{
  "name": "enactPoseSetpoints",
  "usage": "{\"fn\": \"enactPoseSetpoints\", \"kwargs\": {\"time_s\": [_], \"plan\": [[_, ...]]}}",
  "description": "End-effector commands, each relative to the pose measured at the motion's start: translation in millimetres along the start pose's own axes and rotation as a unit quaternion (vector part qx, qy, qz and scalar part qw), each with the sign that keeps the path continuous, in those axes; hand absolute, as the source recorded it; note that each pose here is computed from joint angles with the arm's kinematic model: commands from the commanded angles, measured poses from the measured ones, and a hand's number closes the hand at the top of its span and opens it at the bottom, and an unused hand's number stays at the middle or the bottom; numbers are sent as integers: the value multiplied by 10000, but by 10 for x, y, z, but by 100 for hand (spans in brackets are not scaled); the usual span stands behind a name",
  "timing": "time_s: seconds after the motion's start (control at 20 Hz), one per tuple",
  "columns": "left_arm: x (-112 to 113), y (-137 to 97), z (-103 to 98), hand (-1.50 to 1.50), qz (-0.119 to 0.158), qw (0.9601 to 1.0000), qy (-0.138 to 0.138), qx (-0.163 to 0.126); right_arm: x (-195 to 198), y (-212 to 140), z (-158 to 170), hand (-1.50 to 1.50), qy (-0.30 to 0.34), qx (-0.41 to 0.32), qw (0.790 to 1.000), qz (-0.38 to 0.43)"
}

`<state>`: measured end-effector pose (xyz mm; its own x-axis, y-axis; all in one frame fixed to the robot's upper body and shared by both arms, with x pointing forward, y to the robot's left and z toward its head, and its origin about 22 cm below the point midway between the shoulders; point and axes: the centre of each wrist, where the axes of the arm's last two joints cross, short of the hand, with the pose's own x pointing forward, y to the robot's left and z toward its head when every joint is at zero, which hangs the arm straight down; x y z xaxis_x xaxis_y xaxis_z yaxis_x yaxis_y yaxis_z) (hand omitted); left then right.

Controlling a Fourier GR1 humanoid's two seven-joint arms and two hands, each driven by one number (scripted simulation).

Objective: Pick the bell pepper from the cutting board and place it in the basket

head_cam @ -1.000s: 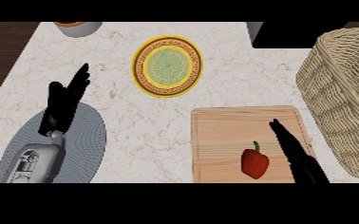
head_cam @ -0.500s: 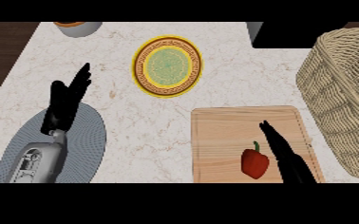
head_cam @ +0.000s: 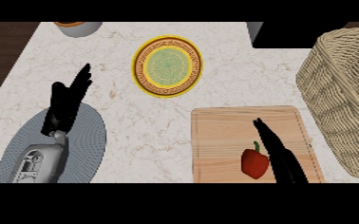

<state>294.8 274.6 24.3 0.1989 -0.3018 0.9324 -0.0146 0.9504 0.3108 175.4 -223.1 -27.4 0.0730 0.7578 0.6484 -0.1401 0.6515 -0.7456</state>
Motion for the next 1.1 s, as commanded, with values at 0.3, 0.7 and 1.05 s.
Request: {"fn": "enactPoseSetpoints", "kwargs": {"time_s": [0.3, 0.7, 1.05], "plan": [[11, 193, 169, 0, 28, 9999, 85, -54, -101, -153, -166, 150, -367, -262, 9955, 831], [37, 71, 84, 0, -129, 9999, 9, -2, 164, 53, -299, 150, -285, -34, 9792, 2008], [-2, -53, 24, 0, -21, 9999, -40, -118, 645, 170, -602, 150, -154, 630, 9319, 3570]]}}
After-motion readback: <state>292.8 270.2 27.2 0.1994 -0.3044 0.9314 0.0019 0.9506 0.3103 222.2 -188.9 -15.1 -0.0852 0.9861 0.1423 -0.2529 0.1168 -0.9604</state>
